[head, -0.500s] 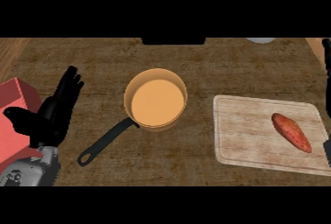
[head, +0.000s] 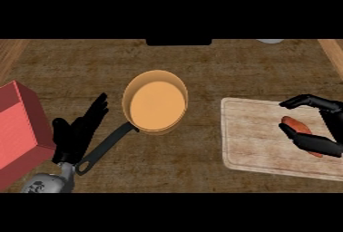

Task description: Pick the sweet potato from the cutting board and place it in the pot

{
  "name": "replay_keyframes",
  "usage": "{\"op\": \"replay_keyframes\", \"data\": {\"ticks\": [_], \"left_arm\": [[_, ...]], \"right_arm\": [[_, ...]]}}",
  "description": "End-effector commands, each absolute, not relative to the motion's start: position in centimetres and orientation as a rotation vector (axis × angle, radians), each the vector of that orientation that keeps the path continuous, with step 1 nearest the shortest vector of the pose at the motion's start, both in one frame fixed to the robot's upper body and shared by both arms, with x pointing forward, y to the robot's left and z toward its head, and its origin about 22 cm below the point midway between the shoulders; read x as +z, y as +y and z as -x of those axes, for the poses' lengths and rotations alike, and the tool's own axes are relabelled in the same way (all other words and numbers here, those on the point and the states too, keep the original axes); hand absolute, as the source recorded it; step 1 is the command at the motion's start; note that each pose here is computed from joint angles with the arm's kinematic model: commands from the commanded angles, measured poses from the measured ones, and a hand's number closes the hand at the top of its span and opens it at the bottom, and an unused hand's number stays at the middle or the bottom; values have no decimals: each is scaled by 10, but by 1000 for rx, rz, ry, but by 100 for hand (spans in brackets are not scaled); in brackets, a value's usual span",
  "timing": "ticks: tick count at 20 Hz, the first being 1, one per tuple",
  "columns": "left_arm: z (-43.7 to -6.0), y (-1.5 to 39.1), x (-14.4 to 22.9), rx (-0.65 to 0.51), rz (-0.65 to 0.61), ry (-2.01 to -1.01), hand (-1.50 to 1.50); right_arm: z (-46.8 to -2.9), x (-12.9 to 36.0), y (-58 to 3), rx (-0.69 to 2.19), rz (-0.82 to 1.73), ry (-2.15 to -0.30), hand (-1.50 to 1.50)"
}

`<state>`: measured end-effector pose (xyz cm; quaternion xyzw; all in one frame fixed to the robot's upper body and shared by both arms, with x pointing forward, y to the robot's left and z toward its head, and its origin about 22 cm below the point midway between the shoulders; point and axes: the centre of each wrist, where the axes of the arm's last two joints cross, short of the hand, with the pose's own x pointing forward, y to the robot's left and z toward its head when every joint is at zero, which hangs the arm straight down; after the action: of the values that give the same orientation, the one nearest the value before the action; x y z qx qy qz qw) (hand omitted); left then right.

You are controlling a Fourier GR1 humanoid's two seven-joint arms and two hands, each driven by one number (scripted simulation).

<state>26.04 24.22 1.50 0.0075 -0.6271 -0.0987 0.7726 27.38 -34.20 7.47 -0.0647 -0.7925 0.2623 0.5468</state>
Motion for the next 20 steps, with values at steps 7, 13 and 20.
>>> {"op": "replay_keyframes", "data": {"ticks": [7, 13, 20], "left_arm": [[-251, 243, -29, -264, 43, -1285, 0], [-250, 233, -17, -292, 61, -1286, 0], [-258, 241, -42, -268, 63, -1267, 0]], "right_arm": [[-246, 74, -436, 459, -158, -2112, -150], [-256, 155, -460, 779, 7, -1727, -150], [-275, 153, -450, 751, -89, -1523, -150]]}}
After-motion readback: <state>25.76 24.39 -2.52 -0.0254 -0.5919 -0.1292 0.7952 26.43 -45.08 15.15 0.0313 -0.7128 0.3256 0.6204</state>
